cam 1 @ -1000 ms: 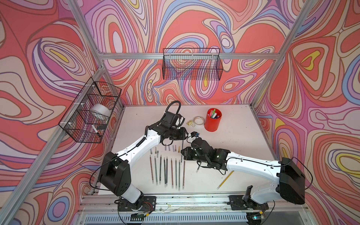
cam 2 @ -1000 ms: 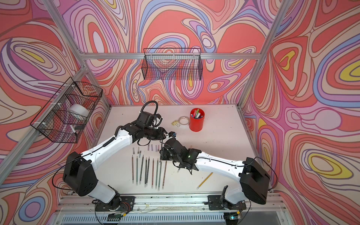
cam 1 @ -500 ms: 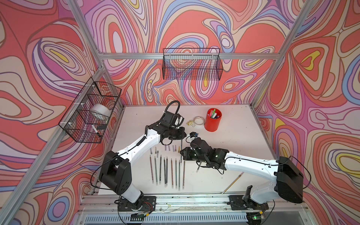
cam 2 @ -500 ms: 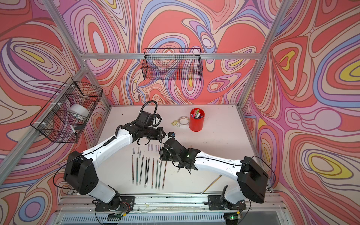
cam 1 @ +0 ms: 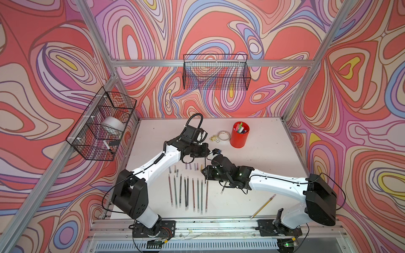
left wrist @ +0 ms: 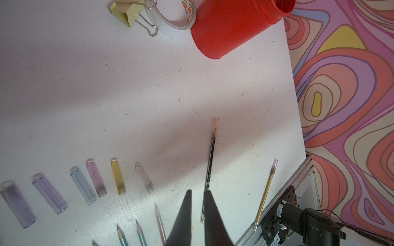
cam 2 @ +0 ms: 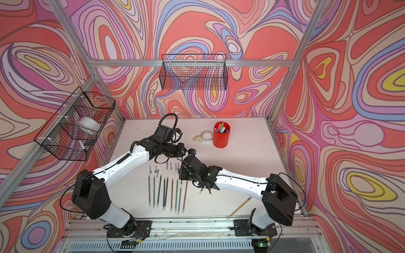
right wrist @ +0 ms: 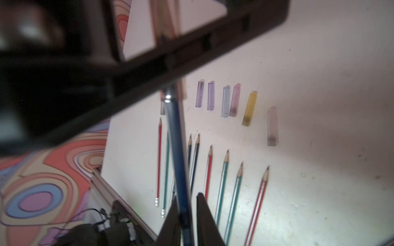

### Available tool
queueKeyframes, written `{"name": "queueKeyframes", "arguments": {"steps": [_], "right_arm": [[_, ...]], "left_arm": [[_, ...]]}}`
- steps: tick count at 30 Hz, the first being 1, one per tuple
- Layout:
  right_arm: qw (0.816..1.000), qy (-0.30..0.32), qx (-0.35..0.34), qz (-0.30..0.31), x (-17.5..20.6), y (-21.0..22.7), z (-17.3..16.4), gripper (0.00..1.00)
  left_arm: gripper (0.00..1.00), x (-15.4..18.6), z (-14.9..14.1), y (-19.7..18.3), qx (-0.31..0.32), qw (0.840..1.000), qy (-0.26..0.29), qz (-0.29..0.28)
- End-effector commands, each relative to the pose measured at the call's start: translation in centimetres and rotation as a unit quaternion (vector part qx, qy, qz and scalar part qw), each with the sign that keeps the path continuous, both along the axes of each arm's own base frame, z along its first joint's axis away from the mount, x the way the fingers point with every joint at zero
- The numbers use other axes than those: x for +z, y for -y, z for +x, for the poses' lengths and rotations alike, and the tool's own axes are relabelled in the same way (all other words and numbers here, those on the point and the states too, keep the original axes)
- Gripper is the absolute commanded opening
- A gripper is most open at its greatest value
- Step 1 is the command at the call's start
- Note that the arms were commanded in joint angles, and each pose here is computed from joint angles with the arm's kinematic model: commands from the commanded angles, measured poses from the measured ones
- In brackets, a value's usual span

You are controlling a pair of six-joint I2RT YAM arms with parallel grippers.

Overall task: Remove the protective cover of the pencils
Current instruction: Remove the protective sleeve from the pencil, then place the pencil at the center of the board.

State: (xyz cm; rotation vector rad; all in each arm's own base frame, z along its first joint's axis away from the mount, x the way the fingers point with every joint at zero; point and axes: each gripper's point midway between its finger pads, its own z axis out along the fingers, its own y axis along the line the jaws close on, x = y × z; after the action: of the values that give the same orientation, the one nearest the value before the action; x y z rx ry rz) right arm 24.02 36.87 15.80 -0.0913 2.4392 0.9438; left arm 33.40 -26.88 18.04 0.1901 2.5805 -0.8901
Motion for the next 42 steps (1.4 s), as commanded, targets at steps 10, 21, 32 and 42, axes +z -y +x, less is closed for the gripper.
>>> {"name": "queueKeyframes", "arguments": {"steps": [10, 21, 32, 42], "right_arm": [[1.0, -0.024, 0.0, -0.002, -1.0, 0.6, -1.6, 0.0], [0.999, -0.04, -0.003, -0.019, -2.5, 1.3, -4.6, 0.0], [0.988, -0.123, -0.06, -0.076, -7.8, 5.4, -7.9, 0.0], [0.971, -0.178, -0.07, -0.14, -11.1, 6.1, -9.2, 0.0]], "left_arm": [[0.0, 0.2, 0.3, 0.2, 0.002, 1.0, -0.003, 0.0], [0.0, 0.0, 0.4, 0.1, 0.004, 1.0, -0.005, 0.003], [0.0, -1.5, 0.6, -0.4, 0.013, 0.999, -0.028, 0.034], [0.0, -3.7, 0.5, -0.1, 0.007, 0.996, -0.07, 0.057]]}}
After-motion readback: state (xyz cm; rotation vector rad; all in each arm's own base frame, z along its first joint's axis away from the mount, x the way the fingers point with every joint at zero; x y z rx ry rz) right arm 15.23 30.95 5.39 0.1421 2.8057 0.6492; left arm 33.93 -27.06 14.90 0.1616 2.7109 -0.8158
